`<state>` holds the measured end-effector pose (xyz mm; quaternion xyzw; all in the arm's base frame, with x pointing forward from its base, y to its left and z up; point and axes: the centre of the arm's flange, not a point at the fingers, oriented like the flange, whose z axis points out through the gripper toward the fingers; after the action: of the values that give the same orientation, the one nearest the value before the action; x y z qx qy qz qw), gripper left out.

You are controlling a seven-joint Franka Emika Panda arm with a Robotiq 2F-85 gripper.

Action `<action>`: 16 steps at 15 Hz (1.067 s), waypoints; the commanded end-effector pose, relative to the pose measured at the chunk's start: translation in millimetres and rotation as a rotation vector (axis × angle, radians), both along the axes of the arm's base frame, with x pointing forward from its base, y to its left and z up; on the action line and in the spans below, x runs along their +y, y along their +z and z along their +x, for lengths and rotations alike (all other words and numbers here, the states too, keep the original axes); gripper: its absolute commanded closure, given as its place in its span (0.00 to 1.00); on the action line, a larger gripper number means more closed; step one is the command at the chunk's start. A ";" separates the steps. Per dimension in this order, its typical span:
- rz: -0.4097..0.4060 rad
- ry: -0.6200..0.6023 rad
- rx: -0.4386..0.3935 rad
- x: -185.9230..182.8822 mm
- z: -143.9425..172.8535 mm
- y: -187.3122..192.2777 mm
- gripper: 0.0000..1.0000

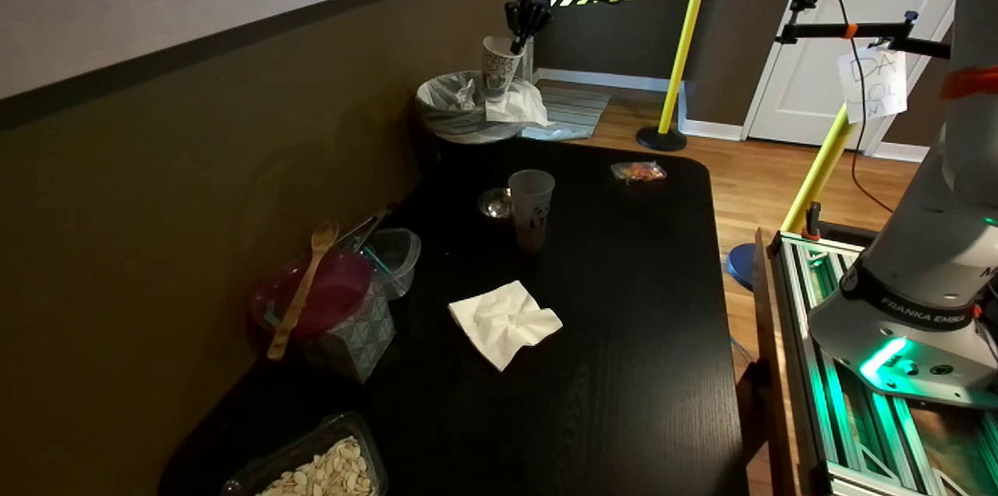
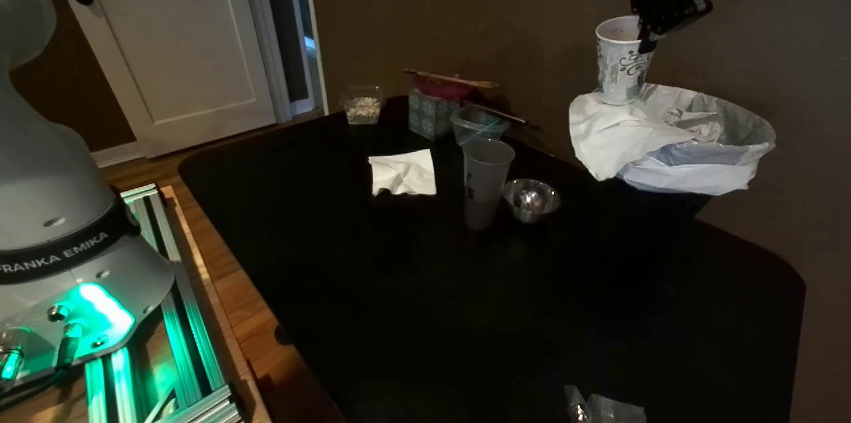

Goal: Put the white coffee cup in the bin.

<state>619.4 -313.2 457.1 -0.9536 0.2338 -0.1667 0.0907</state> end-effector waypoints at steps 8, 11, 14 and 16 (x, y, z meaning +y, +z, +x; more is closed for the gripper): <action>-0.083 -0.042 0.004 0.8 22.9 -20.1 0.99; -0.105 -0.022 0.036 5.3 26.3 -34.6 0.99; -0.152 0.000 0.044 11.2 36.7 -47.8 0.99; -0.177 0.011 0.055 15.1 45.1 -57.8 0.99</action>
<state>649.5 -301.8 420.2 -0.9610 0.2196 -0.1656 0.0297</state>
